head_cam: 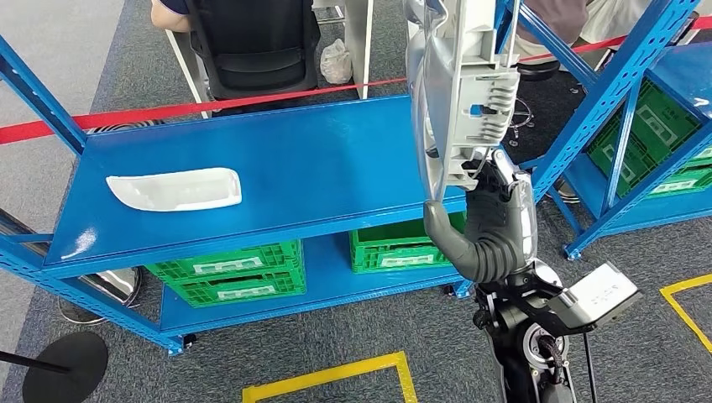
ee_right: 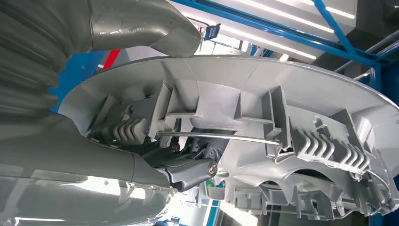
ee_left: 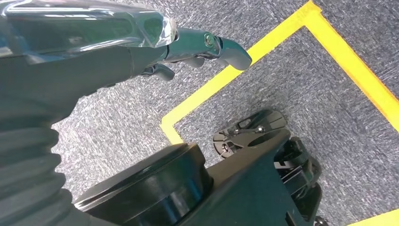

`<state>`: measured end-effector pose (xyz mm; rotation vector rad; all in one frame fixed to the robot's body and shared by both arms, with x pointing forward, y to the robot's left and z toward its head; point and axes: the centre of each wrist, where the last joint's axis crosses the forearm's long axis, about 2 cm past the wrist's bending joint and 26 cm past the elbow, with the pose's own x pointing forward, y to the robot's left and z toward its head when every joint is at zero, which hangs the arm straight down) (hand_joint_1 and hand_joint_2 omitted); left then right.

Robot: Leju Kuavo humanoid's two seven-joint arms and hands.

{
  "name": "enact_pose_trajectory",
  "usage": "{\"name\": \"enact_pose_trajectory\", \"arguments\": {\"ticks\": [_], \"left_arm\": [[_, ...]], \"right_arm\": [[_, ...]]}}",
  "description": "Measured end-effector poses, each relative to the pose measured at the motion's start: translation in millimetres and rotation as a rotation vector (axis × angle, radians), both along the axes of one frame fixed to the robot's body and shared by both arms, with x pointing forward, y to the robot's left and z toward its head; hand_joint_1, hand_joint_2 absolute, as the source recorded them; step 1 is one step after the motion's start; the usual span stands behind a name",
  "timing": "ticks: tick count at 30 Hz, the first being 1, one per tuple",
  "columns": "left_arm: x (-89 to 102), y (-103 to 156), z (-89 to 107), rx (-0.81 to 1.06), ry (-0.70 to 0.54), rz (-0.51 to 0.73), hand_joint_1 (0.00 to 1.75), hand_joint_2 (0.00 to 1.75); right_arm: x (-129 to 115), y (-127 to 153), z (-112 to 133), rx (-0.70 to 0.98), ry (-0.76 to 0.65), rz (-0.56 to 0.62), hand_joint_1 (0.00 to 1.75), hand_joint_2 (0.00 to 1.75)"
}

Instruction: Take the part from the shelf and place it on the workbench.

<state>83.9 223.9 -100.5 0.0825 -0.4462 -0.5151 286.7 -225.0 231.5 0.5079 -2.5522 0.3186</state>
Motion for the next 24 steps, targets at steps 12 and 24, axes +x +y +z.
{"name": "enact_pose_trajectory", "arguments": {"ticks": [12,24], "left_arm": [[0.3,-3,0.6,-0.032,-0.005,0.107,0.00,1.75],[0.3,-3,0.5,-0.033,-0.003,0.121,0.00,1.75]], "right_arm": [[-13,0,-5,-0.030,0.021,0.017,1.75,1.75],[-14,0,-7,-0.033,0.025,0.022,1.75,1.75]]}}
